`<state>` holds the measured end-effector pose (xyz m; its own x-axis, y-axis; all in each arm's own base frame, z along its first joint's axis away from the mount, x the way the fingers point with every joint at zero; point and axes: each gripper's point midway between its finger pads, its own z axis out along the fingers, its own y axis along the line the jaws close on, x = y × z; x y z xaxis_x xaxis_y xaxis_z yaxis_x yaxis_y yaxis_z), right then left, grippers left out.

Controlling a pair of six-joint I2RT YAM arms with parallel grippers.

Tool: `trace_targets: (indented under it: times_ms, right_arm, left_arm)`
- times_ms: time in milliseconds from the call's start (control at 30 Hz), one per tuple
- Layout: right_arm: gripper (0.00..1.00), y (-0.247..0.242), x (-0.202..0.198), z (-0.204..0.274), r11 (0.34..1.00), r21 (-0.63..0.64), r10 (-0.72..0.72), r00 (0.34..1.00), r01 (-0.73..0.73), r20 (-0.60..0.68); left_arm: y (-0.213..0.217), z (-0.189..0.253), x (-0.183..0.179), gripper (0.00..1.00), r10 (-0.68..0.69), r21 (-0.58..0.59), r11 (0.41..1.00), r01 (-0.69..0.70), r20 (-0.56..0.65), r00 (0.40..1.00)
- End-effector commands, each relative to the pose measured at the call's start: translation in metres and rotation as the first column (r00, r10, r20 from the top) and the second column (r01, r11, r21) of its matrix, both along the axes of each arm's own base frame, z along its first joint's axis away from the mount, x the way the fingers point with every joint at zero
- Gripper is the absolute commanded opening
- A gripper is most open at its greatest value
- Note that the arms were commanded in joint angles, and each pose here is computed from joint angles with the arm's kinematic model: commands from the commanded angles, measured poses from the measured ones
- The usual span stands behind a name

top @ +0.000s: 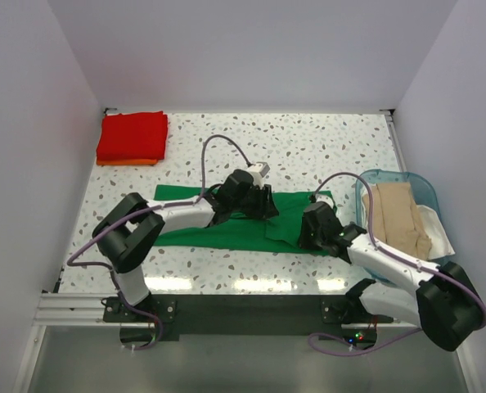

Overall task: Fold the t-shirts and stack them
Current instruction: Fold the tshirt

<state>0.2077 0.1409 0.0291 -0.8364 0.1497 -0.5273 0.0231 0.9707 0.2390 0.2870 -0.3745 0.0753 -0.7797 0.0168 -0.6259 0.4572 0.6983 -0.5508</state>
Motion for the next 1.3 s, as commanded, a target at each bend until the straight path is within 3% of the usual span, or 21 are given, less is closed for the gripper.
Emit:
trace_targets:
  times_ms: [0,133,400,467,633,800,900,1000,1267]
  right_arm:
    - [0.23,0.005,0.004,0.005,0.999,0.038,-0.015,0.999,0.014,0.035]
    - [0.25,0.001,0.006,0.011,0.998,0.034,-0.052,0.998,0.051,0.039]
    - [0.33,-0.016,0.017,0.044,0.989,0.008,-0.147,0.981,0.148,0.122]
    - [0.36,-0.019,0.022,0.053,0.985,0.009,-0.169,0.974,0.170,0.149]
    - [0.40,-0.024,0.038,0.061,0.980,0.003,-0.199,0.968,0.201,0.156]
    - [0.41,-0.026,0.051,0.050,0.973,0.027,-0.232,0.967,0.230,0.109]
    - [0.42,-0.022,0.054,0.046,0.973,0.039,-0.230,0.969,0.227,0.095]
    - [0.42,-0.019,0.056,0.037,0.973,0.034,-0.230,0.971,0.228,0.065]
    - [0.42,-0.016,0.066,0.015,0.972,0.013,-0.235,0.972,0.235,0.012]
  left_arm:
    - [-0.020,0.017,0.004,0.48,-0.046,-0.028,0.998,0.048,0.059,0.997]
    - [-0.033,0.013,-0.003,0.45,-0.093,-0.010,0.996,0.094,0.060,0.994]
    - [-0.028,-0.038,-0.021,0.22,-0.123,0.109,0.986,0.125,-0.025,0.992]
    - [-0.026,-0.046,-0.023,0.21,-0.120,0.121,0.985,0.124,-0.039,0.992]
    - [-0.030,-0.035,-0.019,0.25,-0.126,0.113,0.985,0.127,-0.017,0.992]
    - [-0.025,0.013,-0.002,0.45,-0.090,0.113,0.990,0.079,0.096,0.991]
    - [-0.002,0.041,0.007,0.50,0.005,0.104,0.994,-0.022,0.158,0.987]
    - [0.038,0.039,0.006,0.49,0.135,0.140,0.978,-0.154,0.137,0.981]
    - [0.149,-0.014,-0.014,0.31,0.403,0.287,0.867,-0.408,0.078,0.912]
